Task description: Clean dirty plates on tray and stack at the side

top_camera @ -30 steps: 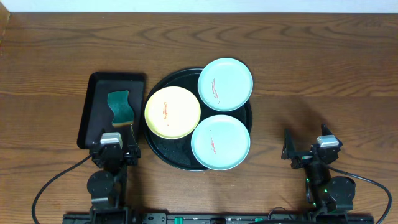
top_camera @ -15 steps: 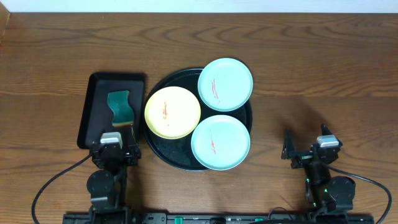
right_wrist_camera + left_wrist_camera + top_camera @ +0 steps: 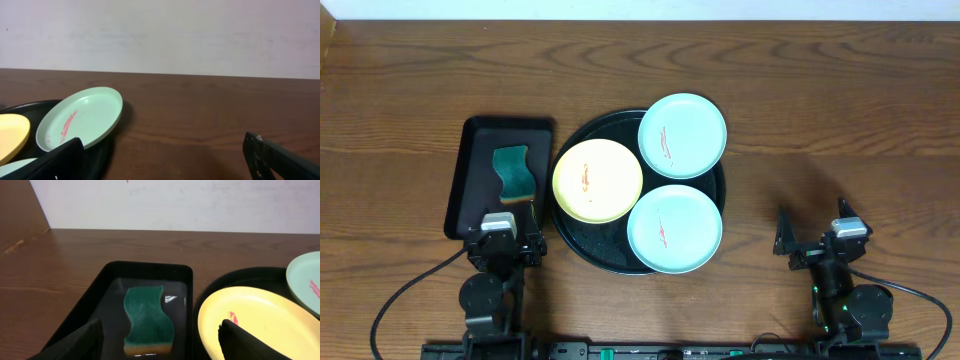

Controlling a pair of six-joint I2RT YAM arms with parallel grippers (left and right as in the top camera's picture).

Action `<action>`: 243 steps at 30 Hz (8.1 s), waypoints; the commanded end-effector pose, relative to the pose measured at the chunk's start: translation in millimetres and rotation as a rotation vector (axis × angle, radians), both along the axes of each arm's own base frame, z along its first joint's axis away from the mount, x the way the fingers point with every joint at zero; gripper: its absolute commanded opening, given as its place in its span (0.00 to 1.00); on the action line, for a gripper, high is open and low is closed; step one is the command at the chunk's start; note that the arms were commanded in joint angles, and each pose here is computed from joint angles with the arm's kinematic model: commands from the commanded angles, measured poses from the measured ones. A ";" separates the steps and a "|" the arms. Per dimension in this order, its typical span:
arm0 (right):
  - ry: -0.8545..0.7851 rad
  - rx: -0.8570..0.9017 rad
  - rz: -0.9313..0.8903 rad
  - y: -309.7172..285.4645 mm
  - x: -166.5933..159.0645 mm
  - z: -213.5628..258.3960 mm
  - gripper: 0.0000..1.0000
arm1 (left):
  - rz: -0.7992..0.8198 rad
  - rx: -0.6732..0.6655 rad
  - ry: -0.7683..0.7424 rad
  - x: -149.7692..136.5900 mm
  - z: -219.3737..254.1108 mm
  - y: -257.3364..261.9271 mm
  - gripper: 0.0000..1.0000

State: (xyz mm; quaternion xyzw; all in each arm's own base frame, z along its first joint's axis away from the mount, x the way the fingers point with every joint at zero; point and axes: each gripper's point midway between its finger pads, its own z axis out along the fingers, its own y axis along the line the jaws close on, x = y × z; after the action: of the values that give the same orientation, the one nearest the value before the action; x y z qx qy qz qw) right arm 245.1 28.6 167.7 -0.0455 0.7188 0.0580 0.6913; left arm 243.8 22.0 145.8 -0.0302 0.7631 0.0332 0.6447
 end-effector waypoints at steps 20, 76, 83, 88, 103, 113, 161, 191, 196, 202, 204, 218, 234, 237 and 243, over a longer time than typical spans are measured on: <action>-0.050 -0.008 -0.003 -1.4 1.0 55.4 0.99 | 0.018 -0.034 -0.010 16.9 92.7 3.6 0.74; 1.234 0.160 0.258 266.5 130.2 -41.5 0.43 | 0.245 -0.262 1.095 83.2 61.6 50.9 0.74; 1.304 0.081 0.185 280.3 119.4 -93.7 0.36 | 0.248 -0.259 1.094 83.2 61.7 51.7 0.74; 1.329 0.041 0.161 282.4 117.1 -118.2 0.25 | 0.251 -0.257 1.095 83.0 61.7 52.1 0.74; 1.349 0.003 0.145 290.5 120.2 -165.1 0.13 | 0.250 -0.256 1.090 84.5 61.1 52.4 0.74; 1.342 -0.051 0.137 290.4 117.9 -177.3 0.01 | 0.200 -0.205 1.131 88.0 36.1 53.0 0.73; 1.342 -0.079 0.145 287.8 116.4 -178.4 0.01 | 0.065 -0.294 1.442 126.3 -139.3 39.7 0.07; 1.369 -0.082 0.141 284.2 111.9 -179.7 0.01 | -0.075 -0.335 1.231 109.2 -53.5 -78.8 0.07; 1.386 -0.068 0.159 286.7 109.2 -179.5 0.01 | -0.075 -0.322 1.248 108.6 -89.4 -87.3 0.07; 1.399 -0.073 0.148 282.5 107.6 -180.4 0.01 | -0.059 -0.318 1.334 106.4 -128.4 -88.2 0.07; 1.402 -0.074 0.146 281.9 106.9 -180.6 0.01 | -0.051 -0.317 1.371 102.5 -140.8 -87.8 0.07; 1.405 -0.076 0.145 281.5 106.4 -180.7 0.01 | -0.508 -0.495 1.402 86.1 -123.8 -164.3 0.07; 1.405 -0.076 0.143 280.8 106.5 -180.8 0.01 | 0.094 -0.180 1.297 125.3 -107.8 -71.9 0.07; 1.405 -0.075 0.143 280.7 106.9 -180.7 0.01 | 0.208 -0.086 1.230 134.0 -83.7 -47.6 0.07; 1.405 -0.074 0.142 280.4 107.2 -180.7 0.01 | 0.226 -0.071 1.140 141.3 -47.1 -41.3 0.07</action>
State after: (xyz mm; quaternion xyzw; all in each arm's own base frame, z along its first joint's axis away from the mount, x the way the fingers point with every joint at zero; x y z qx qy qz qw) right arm 360.4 316.1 7.0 -0.0627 0.9883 0.1135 0.0802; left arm 369.7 -38.7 57.3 -0.0873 0.9934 0.0476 0.0567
